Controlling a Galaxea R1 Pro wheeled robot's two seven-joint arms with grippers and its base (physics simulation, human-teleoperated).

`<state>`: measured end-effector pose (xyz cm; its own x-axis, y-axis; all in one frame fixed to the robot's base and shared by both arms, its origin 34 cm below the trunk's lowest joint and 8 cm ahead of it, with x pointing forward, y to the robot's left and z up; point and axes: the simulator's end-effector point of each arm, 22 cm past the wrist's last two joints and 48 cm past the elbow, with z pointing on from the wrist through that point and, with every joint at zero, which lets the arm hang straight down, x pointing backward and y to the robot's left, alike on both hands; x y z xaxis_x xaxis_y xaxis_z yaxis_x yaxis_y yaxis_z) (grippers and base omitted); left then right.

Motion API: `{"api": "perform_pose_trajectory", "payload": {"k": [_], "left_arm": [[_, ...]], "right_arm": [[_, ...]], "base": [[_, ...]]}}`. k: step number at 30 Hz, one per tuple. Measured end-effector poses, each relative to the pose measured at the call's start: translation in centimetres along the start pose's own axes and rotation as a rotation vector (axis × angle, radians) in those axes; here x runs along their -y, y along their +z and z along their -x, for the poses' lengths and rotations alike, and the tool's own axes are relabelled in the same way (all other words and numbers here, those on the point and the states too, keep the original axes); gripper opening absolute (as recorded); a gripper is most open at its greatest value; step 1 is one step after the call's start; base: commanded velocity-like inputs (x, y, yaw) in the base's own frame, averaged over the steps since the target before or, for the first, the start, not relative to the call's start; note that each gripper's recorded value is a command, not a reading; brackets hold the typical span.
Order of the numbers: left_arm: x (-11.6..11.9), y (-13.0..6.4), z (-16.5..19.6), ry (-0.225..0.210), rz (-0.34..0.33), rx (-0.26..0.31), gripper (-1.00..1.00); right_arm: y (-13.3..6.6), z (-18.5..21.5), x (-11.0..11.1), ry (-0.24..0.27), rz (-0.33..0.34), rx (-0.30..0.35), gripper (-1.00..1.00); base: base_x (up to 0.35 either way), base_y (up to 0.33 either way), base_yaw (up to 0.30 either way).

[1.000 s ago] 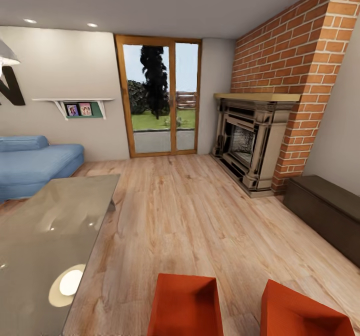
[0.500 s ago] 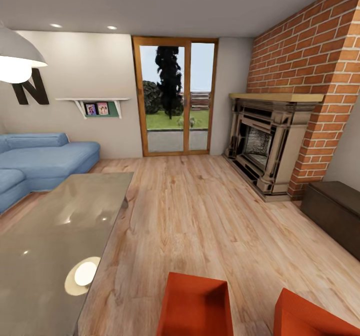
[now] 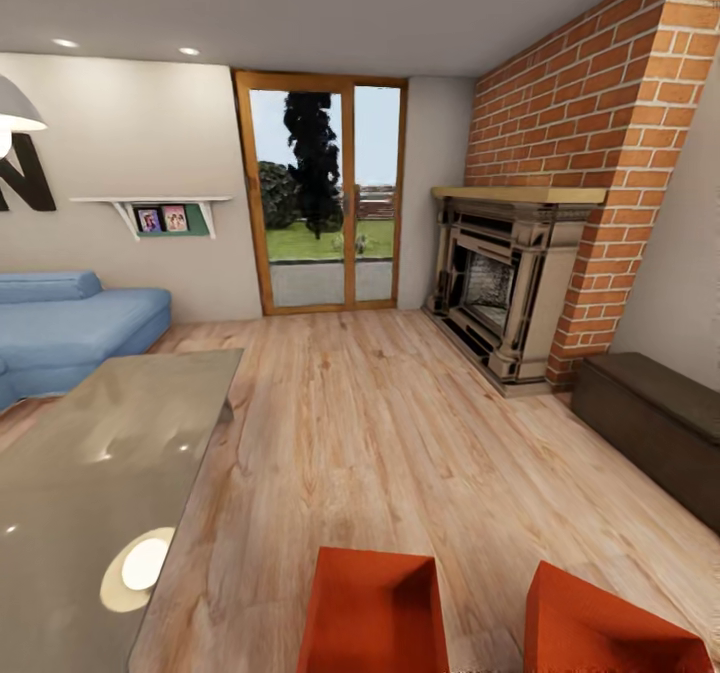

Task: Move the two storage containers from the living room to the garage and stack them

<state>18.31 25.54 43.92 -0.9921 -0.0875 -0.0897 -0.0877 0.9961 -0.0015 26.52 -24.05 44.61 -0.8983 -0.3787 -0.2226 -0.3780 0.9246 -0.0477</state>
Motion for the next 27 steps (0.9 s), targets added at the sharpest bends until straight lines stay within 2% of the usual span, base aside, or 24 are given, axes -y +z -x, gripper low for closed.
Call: {"api": "perform_pose_trajectory", "payload": {"k": [9, 27], "left_arm": [[0.0, 0.0, 0.0, 0.0, 0.0, 0.0, 1.0], [0.0, 0.0, 0.0, 0.0, 0.0, 0.0, 1.0]], "right_arm": [[0.0, 0.0, 0.0, 0.0, 0.0, 0.0, 1.0], [0.0, -0.02, 0.1, -0.004, -0.001, 0.0, 1.0]], "base": [[0.0, 0.0, -0.125], [0.0, 0.0, -0.004]]}}
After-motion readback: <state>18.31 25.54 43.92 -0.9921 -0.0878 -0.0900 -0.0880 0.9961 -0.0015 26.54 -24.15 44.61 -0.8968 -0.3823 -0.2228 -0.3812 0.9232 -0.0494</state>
